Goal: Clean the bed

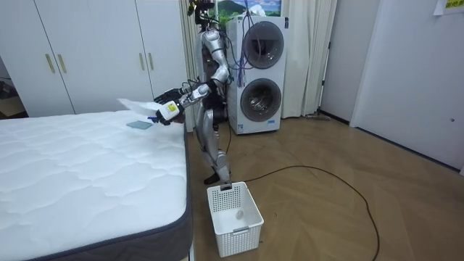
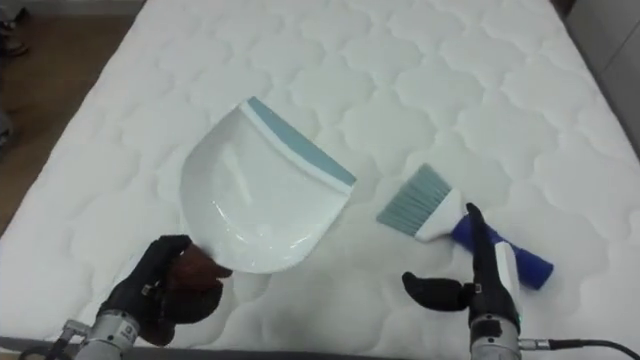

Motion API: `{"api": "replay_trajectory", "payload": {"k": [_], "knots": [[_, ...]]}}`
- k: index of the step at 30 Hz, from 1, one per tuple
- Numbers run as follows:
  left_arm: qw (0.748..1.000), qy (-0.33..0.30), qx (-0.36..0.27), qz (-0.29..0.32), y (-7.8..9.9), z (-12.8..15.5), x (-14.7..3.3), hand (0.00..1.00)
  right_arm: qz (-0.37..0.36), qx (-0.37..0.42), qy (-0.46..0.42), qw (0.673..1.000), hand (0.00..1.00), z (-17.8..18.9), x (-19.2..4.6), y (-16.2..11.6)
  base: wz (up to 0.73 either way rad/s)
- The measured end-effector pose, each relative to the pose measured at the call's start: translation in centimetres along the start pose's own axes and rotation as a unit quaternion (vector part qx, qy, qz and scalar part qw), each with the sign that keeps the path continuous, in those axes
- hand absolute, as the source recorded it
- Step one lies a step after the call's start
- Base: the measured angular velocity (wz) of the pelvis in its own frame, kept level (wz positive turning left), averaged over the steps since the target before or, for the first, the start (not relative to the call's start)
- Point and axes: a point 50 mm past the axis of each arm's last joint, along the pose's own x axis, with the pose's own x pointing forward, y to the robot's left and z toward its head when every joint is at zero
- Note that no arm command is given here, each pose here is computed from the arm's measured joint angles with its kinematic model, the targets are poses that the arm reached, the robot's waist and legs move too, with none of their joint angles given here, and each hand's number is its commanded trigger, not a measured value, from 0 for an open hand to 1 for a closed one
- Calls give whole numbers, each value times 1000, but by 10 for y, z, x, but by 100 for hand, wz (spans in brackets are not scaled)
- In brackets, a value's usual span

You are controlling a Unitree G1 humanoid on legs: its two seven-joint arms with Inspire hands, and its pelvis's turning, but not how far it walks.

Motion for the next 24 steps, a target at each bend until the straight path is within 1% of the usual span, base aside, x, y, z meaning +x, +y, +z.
{"api": "replay_trajectory", "payload": {"k": [3, 4, 10, 12, 13, 14, 15, 17, 19, 20, 22, 24], "knots": [[1000, 22, -5, -1, 0, -9, 3, 0, -2, -7, 11, 1000, 0, -4, 0, 1, -40], [999, 36, -17, 1, -1, -14, 3, 0, 1, -22, 23, 999, 0, -9, 0, 2, -21], [989, 129, -67, 21, -1, -54, -8, 0, 36, -59, 100, 993, 0, -45, -14, 3, -17], [984, 157, -75, 28, -2, -66, -15, 0, 46, -68, 129, 988, 0, -57, -19, 2, 2], [980, 181, -78, 29, -3, -76, -20, 0, 52, -74, 151, 984, 0, -67, -22, 2, 8], [972, 213, -94, 32, -7, -89, -28, 0, 57, -79, 177, 979, 0, -77, -27, 2, 5], [967, 232, -100, 31, -9, -96, -33, 0, 59, -81, 190, 977, 0, -81, -30, 2, 0], [946, 300, -119, 33, -14, -120, -53, 0, 65, -80, 225, 969, 0, -92, -38, 4, -6], [934, 336, -122, 32, -18, -131, -64, 0, 75, -82, 245, 963, 0, -100, -43, 5, 0], [928, 350, -123, 33, -19, -137, -70, 0, 82, -81, 266, 957, 0, -107, -49, 7, 0], [923, 358, -133, 43, -19, -141, -76, 0, 84, -72, 300, 947, 0, -117, -58, 8, 0], [920, 365, -133, 43, -20, -144, -79, 0, 90, -68, 327, 938, 0, -125, -65, 7, 0]]}}
